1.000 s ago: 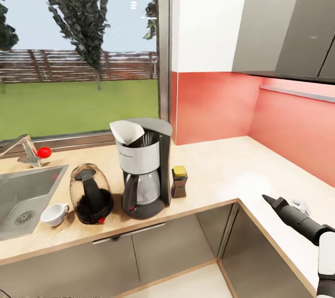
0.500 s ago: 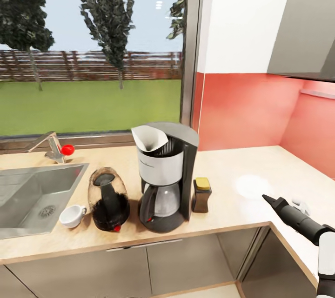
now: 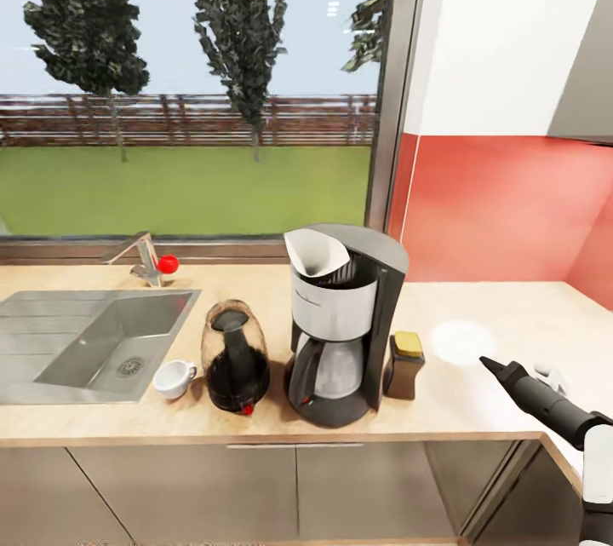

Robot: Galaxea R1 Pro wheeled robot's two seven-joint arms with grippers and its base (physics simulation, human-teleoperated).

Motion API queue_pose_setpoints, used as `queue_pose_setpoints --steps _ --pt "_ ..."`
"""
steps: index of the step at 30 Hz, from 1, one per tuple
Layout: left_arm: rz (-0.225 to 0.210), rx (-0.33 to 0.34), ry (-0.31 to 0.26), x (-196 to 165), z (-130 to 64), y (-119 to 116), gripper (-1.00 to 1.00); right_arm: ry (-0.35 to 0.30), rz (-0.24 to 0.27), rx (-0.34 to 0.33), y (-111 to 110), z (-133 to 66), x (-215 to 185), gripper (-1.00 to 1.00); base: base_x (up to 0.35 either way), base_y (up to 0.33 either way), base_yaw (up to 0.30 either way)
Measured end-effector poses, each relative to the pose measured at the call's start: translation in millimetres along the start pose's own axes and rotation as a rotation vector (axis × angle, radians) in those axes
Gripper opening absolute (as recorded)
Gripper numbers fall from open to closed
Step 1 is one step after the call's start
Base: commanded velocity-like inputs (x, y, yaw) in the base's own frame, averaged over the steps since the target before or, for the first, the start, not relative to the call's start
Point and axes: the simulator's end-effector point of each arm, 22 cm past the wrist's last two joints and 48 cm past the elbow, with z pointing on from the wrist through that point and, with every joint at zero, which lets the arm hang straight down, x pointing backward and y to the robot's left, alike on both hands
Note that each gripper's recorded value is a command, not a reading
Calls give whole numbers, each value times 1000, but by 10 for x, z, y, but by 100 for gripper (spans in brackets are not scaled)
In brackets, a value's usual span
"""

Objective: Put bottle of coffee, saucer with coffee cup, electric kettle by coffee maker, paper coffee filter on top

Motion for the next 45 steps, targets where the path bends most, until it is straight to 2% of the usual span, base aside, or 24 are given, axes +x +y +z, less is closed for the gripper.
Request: queue_pose_setpoints --steps 2,5,11,21,35,37,39,41,45 --pt "5 33 5 16 -2 -85 100 0 -1 0 1 -1 -2 -100 0 0 233" --pt "8 44 10 27 -4 -109 100 -1 0 0 0 -3 -4 -100 0 0 141" --pt "9 45 15 38 -5 -104 100 -4 0 1 -2 -11 -12 -100 124 0 7" --pt "8 46 17 46 -6 -108 100 -1 -1 2 -5 -12 -7 -100 296 22 0" --pt "10 42 20 48 -5 -85 100 6 -6 17 -41 -4 9 -100 16 5 97" --pt "10 39 21 51 -7 -69 100 22 -37 58 -135 -13 27 -100 0 0 19" --pt "12 35 26 69 -13 -49 100 61 -106 145 -326 -33 71 -100 0 0 6" --pt "13 33 28 77 -16 -40 100 94 -149 194 -413 -29 126 -100 0 0 2" --pt "12 29 30 90 -21 -25 100 118 -183 232 -482 -33 161 -100 0 0 0"
